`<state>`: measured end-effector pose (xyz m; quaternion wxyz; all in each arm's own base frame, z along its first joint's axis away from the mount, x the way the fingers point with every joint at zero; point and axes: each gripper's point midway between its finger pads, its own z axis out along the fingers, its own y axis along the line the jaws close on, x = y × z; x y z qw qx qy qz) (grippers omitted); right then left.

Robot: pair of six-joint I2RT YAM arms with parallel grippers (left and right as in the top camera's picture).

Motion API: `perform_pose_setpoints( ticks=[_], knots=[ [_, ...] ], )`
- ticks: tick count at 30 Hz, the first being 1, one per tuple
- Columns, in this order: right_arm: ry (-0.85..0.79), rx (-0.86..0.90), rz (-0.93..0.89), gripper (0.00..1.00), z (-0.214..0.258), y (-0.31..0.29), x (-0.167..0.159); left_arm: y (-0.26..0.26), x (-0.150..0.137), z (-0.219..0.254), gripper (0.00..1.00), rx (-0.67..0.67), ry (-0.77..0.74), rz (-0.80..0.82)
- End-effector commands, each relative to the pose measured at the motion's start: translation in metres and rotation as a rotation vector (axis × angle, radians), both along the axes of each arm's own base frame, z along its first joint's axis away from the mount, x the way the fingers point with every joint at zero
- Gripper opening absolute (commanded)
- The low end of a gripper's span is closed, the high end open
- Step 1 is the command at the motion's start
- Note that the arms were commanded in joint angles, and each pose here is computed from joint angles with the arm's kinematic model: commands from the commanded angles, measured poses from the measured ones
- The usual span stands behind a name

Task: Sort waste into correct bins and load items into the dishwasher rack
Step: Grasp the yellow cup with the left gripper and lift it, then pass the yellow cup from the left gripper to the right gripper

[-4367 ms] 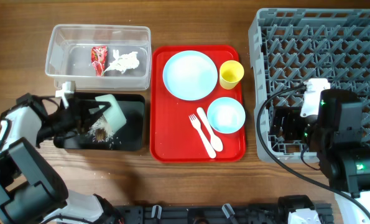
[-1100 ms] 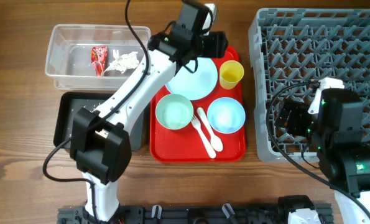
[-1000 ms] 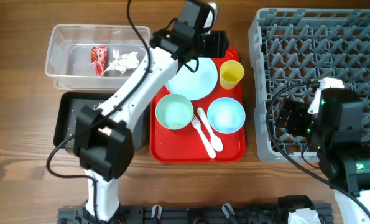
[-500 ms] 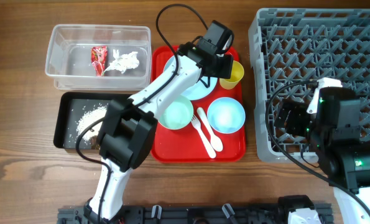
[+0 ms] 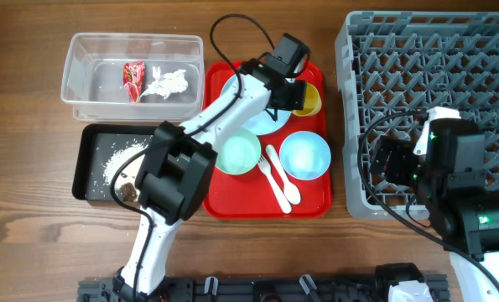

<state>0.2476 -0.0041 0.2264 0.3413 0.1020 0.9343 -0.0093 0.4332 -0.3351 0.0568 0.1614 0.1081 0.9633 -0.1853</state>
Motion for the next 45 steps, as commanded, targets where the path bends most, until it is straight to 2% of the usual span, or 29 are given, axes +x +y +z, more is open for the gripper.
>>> perform_pose_setpoints(
  ticks=[1,3,4,6,9,11,14,21,26,35,39,45],
  knots=[
    [-0.041,-0.026,-0.041,1.0,0.008,-0.007,0.017,0.015,0.01,0.082,0.04,-0.234,0.008,0.048],
    [-0.046,-0.007,-0.018,1.0,0.004,0.0,0.035,0.022,0.006,0.116,0.04,-0.436,0.094,-0.004],
    [-0.044,0.035,0.084,1.0,0.0,0.018,0.047,0.028,0.0,0.137,0.04,-0.596,0.185,-0.054],
    [-0.046,0.209,0.452,1.0,-0.006,0.082,0.062,0.044,-0.011,0.169,0.04,-0.838,0.316,-0.159],
    [-0.075,0.34,0.718,1.0,-0.007,0.125,0.066,0.055,-0.023,0.196,0.04,-1.003,0.353,-0.291],
    [-0.143,0.403,0.896,1.0,0.0,0.148,0.068,0.054,-0.028,0.201,0.04,-1.03,0.368,-0.316],
    [-0.232,0.501,1.054,1.0,0.007,0.17,0.078,0.046,-0.036,0.204,0.04,-1.042,0.388,-0.347],
    [-0.499,0.432,1.124,1.0,0.044,0.177,0.117,0.031,-0.049,0.206,0.04,-1.043,0.418,-0.385],
    [-0.618,0.478,1.262,0.99,0.071,0.189,0.105,0.027,-0.052,0.205,0.04,-1.041,0.426,-0.392],
    [-0.68,0.479,1.238,0.94,0.088,0.178,0.113,0.027,-0.052,0.206,0.04,-1.041,0.426,-0.393],
    [-0.681,0.478,1.237,0.81,0.088,0.178,0.113,0.027,-0.052,0.206,0.04,-1.042,0.427,-0.393],
    [-0.667,0.486,1.232,0.81,0.085,0.178,0.114,0.028,-0.059,0.215,0.04,-1.089,0.454,-0.432]
  ],
)
